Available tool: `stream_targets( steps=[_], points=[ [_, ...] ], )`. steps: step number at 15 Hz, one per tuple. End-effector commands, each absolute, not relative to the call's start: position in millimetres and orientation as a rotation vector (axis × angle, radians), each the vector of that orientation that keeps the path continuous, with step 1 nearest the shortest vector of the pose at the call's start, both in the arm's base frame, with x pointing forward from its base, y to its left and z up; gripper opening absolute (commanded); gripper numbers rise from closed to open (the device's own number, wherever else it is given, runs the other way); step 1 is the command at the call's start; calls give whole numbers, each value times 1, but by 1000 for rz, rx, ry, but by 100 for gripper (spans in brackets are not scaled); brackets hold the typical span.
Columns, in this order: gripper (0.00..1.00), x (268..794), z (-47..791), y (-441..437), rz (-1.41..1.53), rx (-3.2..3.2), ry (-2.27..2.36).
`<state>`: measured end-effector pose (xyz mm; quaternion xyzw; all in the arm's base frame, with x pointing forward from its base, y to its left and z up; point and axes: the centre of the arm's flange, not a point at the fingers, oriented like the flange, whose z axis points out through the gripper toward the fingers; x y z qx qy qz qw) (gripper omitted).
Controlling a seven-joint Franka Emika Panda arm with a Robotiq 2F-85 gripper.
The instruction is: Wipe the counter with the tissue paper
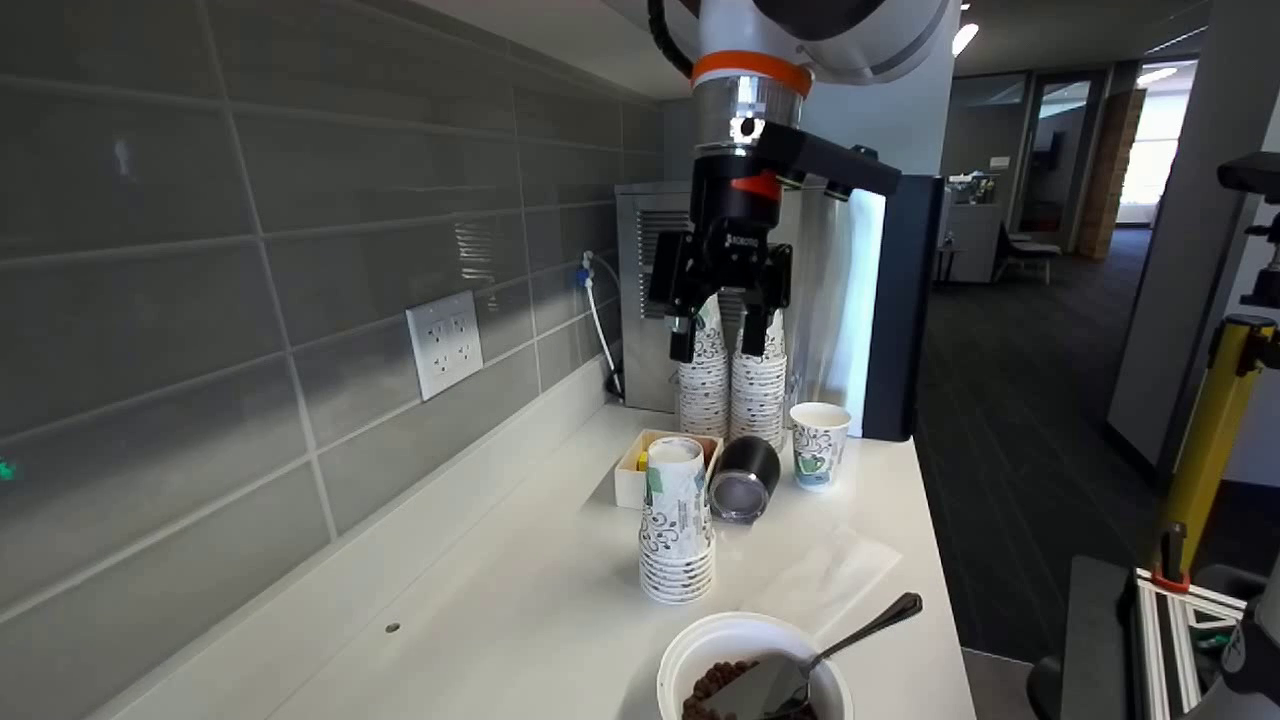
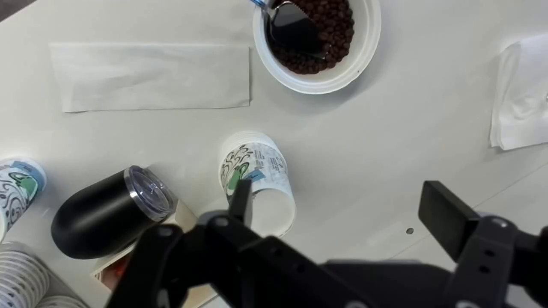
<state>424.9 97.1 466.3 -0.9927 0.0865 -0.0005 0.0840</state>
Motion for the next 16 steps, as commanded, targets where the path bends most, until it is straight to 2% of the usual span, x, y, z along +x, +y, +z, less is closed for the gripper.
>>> stream_targets(
  steps=[1, 9, 16],
  points=[
    [100, 425, 465, 96, 7, -2964, 267],
    [100, 400, 419, 52, 83, -2978, 600],
    [100, 396, 340, 5, 116, -2903, 870]
  ],
)
